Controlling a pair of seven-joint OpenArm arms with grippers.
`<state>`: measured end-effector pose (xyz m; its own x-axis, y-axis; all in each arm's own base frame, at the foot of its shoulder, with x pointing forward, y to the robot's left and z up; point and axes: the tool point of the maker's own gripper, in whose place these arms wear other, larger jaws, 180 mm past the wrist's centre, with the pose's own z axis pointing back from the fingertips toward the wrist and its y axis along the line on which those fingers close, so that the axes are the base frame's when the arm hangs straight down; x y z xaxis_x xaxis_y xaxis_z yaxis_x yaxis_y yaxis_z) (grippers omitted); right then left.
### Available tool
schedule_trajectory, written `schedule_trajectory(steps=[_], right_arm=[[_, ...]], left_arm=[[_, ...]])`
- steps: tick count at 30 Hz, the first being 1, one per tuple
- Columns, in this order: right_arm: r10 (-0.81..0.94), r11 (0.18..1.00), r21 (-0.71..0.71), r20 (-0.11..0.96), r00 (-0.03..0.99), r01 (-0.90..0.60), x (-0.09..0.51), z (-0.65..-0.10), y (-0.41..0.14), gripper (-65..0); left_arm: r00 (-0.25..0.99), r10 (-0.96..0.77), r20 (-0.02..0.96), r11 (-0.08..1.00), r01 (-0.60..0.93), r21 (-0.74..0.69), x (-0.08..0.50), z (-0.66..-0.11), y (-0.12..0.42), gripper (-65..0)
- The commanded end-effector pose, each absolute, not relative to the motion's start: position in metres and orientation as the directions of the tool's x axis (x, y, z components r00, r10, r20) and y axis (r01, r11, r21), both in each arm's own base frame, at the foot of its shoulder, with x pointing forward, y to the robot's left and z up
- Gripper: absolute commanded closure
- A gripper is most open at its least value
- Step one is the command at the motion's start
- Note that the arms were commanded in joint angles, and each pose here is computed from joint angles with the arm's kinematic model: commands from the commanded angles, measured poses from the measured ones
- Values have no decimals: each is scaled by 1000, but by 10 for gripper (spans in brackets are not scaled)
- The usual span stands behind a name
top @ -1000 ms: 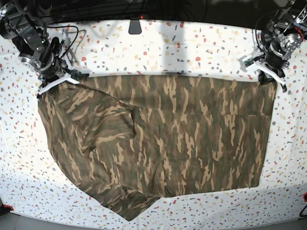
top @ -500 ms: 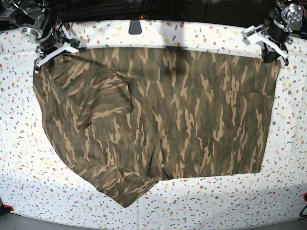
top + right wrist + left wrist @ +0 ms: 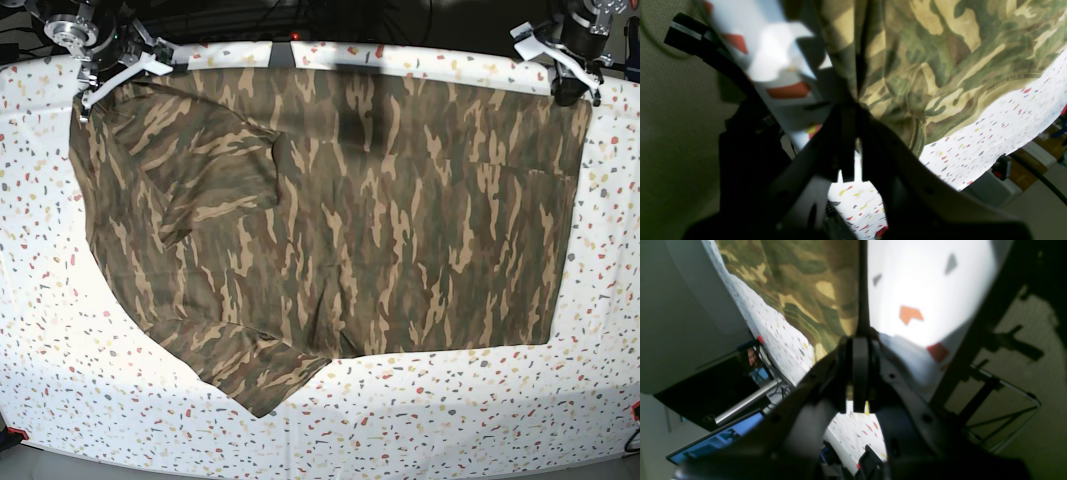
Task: Fold the T-shirt properly
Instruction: 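Drag the held shirt edge further back and lay it flat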
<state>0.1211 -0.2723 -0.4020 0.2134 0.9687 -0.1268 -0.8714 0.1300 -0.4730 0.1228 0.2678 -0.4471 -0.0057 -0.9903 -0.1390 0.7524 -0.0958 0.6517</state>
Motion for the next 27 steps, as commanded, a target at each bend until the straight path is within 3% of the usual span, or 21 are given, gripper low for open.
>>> schedule_trajectory(steps=[1, 4, 16, 17, 18, 21, 24, 27], right_arm=[[962, 99, -509, -170, 212, -855, 130, -392, -283, 0], [962, 97, -515, -172, 214, -851, 132, -391, -284, 0], [950, 144, -567, -152, 274, -811, 139, -386, -288, 0], [949, 146, -566, -151, 276, -812, 139, -386, -288, -17], [948, 147, -565, -153, 278, -812, 138, -386, -289, -79], [945, 147, -565, -163, 285, -812, 138, -386, -291, -229], [941, 147, -564, -172, 290, -812, 137, -385, -292, -247], [940, 151, -560, -173, 293, -815, 136, -386, -293, -247]], left_arm=[[13, -979, -205, -122, 769, 627, 116, -446, 284, 0], [-26, -971, -239, -175, 759, 627, 113, -444, 284, 0], [-4, -979, -203, -146, 712, 687, 120, -436, 279, 0], [-4, -979, -203, -146, 712, 687, 120, -436, 279, 0], [-4, -979, -204, -146, 713, 686, 119, -437, 280, 0], [3, -977, -211, -145, 713, 686, 119, -436, 281, -145], [4, -978, -211, -145, 713, 686, 119, -436, 281, -230], [7, -977, -215, -146, 713, 686, 119, -436, 282, -233]])
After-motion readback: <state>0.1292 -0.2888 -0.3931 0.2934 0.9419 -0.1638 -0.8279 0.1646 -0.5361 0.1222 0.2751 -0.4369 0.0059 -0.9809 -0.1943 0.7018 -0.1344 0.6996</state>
